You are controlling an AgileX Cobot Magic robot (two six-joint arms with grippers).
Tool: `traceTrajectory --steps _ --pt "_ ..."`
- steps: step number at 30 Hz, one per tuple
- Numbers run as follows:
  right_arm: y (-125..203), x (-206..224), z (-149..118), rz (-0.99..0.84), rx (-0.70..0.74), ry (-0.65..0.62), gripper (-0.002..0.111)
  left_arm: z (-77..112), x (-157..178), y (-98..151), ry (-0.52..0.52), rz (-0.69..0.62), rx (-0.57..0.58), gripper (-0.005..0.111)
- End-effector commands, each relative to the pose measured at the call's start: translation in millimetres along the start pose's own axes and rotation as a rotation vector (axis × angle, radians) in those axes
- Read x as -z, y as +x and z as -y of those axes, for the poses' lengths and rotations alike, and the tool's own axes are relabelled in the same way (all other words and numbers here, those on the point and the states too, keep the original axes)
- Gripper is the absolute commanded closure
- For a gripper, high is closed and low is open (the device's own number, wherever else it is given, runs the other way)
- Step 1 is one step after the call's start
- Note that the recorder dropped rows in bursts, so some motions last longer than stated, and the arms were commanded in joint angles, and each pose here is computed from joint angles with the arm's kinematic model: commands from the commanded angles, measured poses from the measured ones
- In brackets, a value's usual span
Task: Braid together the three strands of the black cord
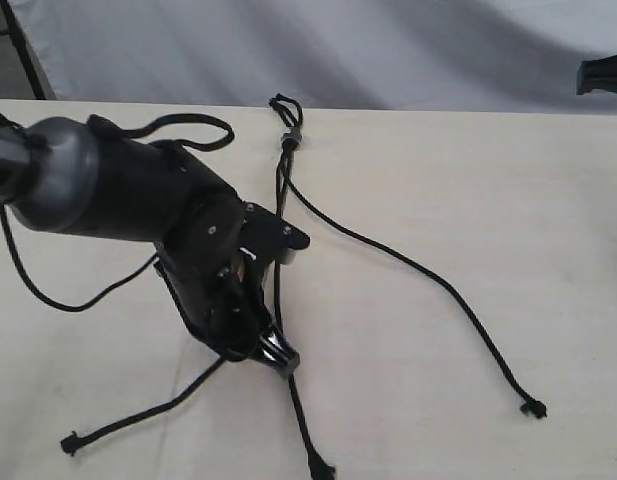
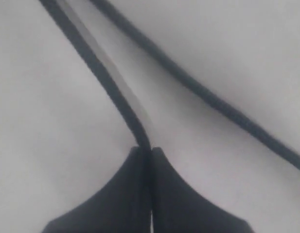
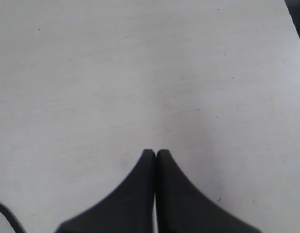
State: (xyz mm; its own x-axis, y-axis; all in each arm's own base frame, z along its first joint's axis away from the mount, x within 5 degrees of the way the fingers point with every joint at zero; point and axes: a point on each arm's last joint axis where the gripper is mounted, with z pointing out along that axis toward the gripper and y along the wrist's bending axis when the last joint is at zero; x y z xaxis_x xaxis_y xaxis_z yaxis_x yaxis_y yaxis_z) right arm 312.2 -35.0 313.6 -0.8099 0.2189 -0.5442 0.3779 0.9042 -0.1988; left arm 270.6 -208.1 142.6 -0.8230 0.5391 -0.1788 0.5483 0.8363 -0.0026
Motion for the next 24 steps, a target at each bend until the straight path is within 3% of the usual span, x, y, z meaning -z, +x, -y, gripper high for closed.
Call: traceTrajectory --steps 1,6,11,18,20,24 --pt "0.2 -0.9 0.9 -0.001 0.011 0.006 0.108 -34.9 36.9 2.1 -0.135 0.067 0.128 0.107" --pt "0.0 -0.9 0.8 0.000 0.011 0.005 0.108 -74.6 53.9 6.3 -0.179 0.104 0.266 0.107" --pt "-0.1 -0.9 0.7 0.002 0.011 0.005 0.108 -103.8 40.0 17.1 -0.200 0.059 0.358 0.107" --pt "-0.1 -0.9 0.7 0.002 0.011 0.005 0.108 -118.9 3.6 30.9 -0.190 0.020 0.405 0.105" --pt "-0.1 -0.9 0.7 0.002 0.019 0.005 0.108 -119.0 -2.4 31.5 -0.188 0.004 0.404 0.098" --pt "0.9 -0.9 1.3 -0.009 0.019 0.010 0.108 -118.9 -9.5 31.9 -0.184 -0.011 0.406 0.066"
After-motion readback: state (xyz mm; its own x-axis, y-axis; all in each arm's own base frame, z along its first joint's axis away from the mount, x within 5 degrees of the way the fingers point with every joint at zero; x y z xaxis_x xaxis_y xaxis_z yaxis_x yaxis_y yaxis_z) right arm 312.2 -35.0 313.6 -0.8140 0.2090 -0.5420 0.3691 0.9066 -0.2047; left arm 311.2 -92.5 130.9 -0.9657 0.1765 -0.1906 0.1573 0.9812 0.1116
